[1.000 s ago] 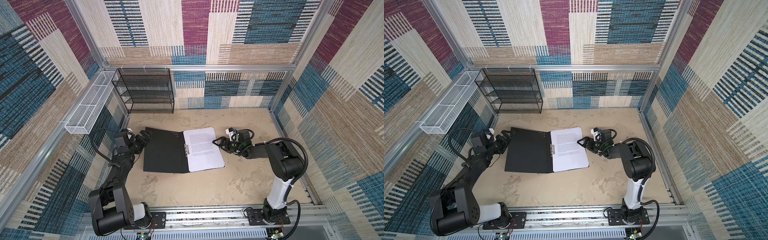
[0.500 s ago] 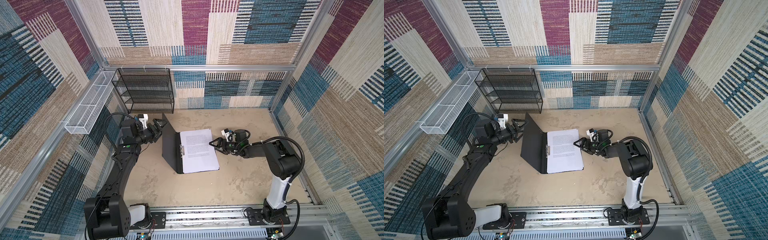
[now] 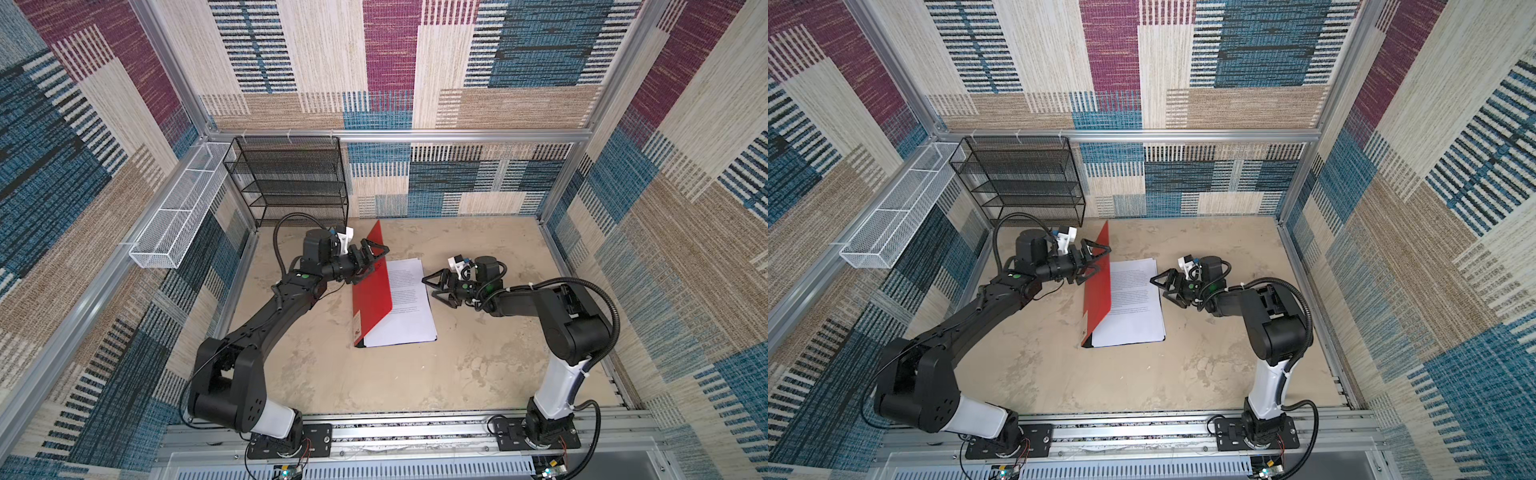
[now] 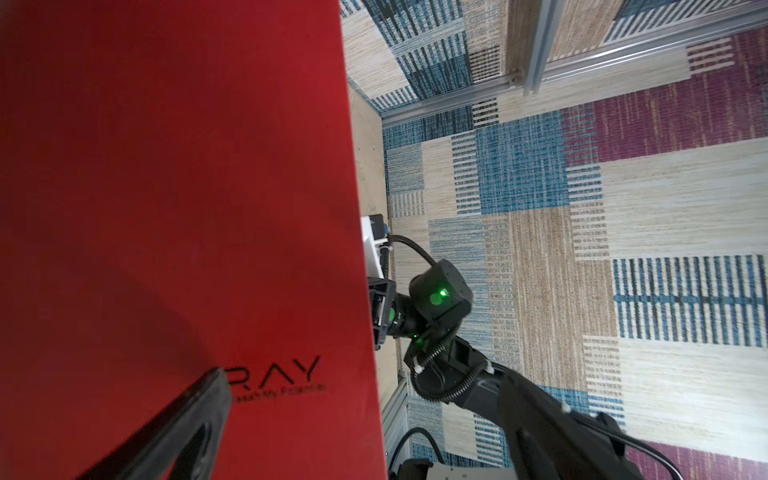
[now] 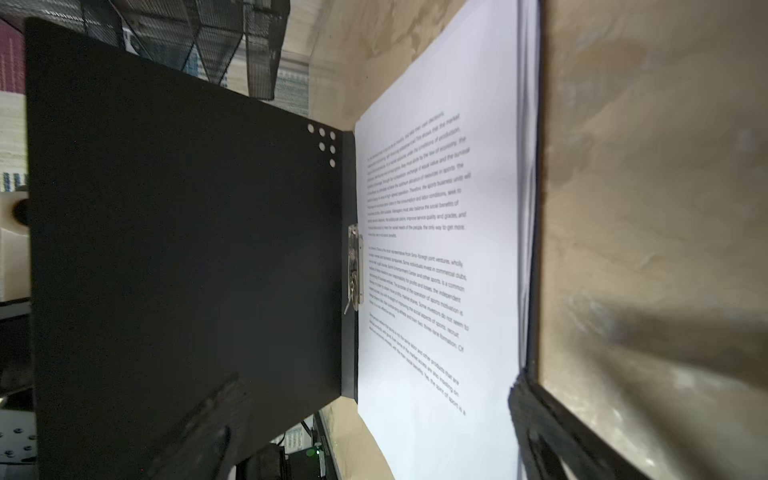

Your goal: Put the files into the folder

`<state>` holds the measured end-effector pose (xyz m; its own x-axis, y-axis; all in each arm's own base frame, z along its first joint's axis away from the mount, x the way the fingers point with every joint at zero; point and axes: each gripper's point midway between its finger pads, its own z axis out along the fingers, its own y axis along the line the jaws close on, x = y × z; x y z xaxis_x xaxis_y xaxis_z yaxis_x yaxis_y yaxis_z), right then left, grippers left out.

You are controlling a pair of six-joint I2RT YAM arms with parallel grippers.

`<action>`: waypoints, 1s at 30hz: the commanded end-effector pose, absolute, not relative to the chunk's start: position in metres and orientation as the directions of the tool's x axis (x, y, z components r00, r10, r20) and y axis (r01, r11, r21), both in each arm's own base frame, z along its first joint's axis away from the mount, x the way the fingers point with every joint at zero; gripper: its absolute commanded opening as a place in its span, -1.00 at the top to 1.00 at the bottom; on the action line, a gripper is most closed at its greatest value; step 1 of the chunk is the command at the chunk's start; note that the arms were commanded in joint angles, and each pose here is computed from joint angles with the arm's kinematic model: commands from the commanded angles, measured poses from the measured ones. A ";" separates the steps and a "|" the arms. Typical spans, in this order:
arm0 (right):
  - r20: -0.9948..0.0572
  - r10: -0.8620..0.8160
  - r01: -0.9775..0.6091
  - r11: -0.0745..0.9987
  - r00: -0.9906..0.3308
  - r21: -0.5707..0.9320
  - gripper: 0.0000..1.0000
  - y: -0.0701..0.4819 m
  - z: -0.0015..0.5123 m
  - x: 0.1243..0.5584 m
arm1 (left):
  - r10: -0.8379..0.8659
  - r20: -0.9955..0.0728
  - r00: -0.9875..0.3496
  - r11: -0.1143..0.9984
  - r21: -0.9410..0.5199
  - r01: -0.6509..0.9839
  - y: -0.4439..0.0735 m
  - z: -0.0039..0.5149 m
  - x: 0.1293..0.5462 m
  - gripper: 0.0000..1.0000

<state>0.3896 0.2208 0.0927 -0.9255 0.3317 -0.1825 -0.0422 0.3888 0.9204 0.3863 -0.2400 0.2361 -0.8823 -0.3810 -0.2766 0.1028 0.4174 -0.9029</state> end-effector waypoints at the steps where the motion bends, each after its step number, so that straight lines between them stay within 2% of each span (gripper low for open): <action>1: -0.147 0.459 0.044 0.379 -0.876 0.924 -0.99 0.196 0.097 0.401 | -0.386 -0.258 -0.886 0.391 -0.915 0.097 -0.264 0.230 0.399 -1.00; 4: -0.150 0.543 0.091 0.393 -0.826 0.915 -0.99 0.167 0.098 0.405 | -0.379 -0.227 -0.897 0.348 -0.933 0.089 -0.279 0.224 0.407 -0.99; 7: -0.208 0.557 0.075 0.442 -0.804 0.894 -0.99 0.152 0.107 0.407 | -0.373 -0.261 -0.890 0.357 -0.926 0.122 -0.276 0.239 0.413 -0.99; 10: -0.279 0.496 0.009 0.502 -0.822 0.865 -0.99 0.159 0.115 0.408 | -0.403 -0.317 -0.858 0.476 -0.874 0.099 -0.243 0.233 0.415 -0.99; 14: -0.340 0.378 -0.056 0.595 -0.861 0.802 -0.99 0.181 0.106 0.405 | -0.362 -0.329 -0.872 0.714 -0.699 -0.033 -0.187 0.174 0.409 -0.99; 17: -0.362 0.312 -0.080 0.650 -0.878 0.756 -1.00 0.198 0.091 0.400 | -0.317 -0.307 -0.897 0.778 -0.626 -0.060 -0.176 0.137 0.408 -1.00; 21: -0.348 0.260 -0.091 0.672 -0.901 0.735 -0.97 0.215 0.074 0.394 | -0.274 -0.277 -0.921 0.817 -0.572 -0.071 -0.177 0.101 0.406 -0.93; 25: -0.338 0.231 -0.094 0.684 -0.912 0.723 -0.92 0.224 0.059 0.389 | -0.217 -0.232 -0.948 0.843 -0.534 -0.063 -0.182 0.071 0.402 -0.79; 30: -0.321 0.231 -0.082 0.681 -0.919 0.727 -0.84 0.223 0.050 0.382 | -0.154 -0.175 -0.972 0.842 -0.538 -0.037 -0.203 0.046 0.395 -0.63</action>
